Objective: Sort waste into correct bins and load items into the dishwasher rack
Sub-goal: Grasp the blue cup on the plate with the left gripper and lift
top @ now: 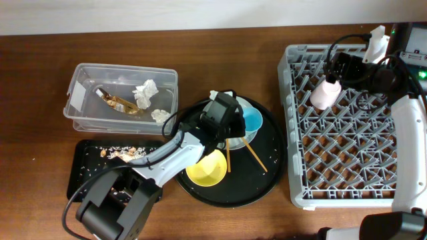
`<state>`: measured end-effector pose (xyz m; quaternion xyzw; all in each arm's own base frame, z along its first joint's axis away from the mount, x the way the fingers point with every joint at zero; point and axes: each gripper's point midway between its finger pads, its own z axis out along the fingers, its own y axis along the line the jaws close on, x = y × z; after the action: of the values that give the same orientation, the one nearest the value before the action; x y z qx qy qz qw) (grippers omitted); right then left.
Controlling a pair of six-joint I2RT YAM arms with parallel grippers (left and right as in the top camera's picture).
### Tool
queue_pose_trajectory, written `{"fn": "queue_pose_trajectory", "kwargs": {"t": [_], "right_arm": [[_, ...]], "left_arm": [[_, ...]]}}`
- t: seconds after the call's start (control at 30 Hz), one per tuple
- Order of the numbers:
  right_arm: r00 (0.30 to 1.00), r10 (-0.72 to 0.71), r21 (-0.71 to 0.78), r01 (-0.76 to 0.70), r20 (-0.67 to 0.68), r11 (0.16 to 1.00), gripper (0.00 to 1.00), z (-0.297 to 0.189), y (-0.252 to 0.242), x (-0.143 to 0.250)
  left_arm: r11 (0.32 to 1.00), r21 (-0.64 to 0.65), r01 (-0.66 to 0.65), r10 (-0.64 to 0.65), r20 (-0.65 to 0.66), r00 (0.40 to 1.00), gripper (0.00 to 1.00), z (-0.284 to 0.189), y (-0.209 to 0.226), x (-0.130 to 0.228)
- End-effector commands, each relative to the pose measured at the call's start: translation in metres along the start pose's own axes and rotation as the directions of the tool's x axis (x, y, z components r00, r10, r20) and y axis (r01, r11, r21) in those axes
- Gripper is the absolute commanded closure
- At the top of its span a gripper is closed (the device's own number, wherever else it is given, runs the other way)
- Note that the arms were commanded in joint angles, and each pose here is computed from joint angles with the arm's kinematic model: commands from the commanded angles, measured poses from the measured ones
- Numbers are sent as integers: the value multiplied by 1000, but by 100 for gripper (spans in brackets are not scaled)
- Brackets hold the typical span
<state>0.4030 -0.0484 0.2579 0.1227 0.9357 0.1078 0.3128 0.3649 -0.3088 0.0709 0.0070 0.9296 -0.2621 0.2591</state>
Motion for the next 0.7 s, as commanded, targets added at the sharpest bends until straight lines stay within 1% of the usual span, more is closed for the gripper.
{"fn": "queue_pose_trajectory", "kwargs": {"t": [0.0, 0.07, 0.2, 0.27, 0.4, 0.5, 0.53, 0.63, 0.67], "right_arm": [[1000, 4, -9, -4, 2, 1000, 2, 0, 0, -1], [1000, 4, -9, -4, 2, 1000, 1, 0, 0, -1], [1000, 4, -9, -4, 2, 1000, 2, 0, 0, -1], [1000, 4, -9, -4, 2, 1000, 2, 0, 0, -1], [1000, 4, -9, -4, 2, 1000, 2, 0, 0, -1], [1000, 4, -9, -4, 2, 1000, 2, 0, 0, -1], [1000, 4, -9, -4, 2, 1000, 2, 0, 0, -1], [1000, 4, -9, -4, 2, 1000, 2, 0, 0, -1], [1000, 4, -9, -4, 2, 1000, 2, 0, 0, -1]], "left_arm": [[997, -72, -2, 2, 4, 1000, 83, 2, 14, 3], [994, -108, -1, 2, 4, 1000, 89, 1, 21, 4], [996, -89, -1, 3, 26, 1000, 99, 1, 17, -2], [998, -69, -2, 5, 47, 999, 99, -2, 10, -9], [1000, -14, -7, 9, 113, 994, 99, -25, -12, -32], [998, 62, -17, 6, 174, 985, 99, -58, -35, -52], [995, 97, -20, 3, 171, 985, 99, -68, -42, -54], [968, 249, -19, -7, 104, 995, 99, -103, -60, -55], [944, 329, -14, -4, 55, 998, 100, -116, -67, -52]]}}
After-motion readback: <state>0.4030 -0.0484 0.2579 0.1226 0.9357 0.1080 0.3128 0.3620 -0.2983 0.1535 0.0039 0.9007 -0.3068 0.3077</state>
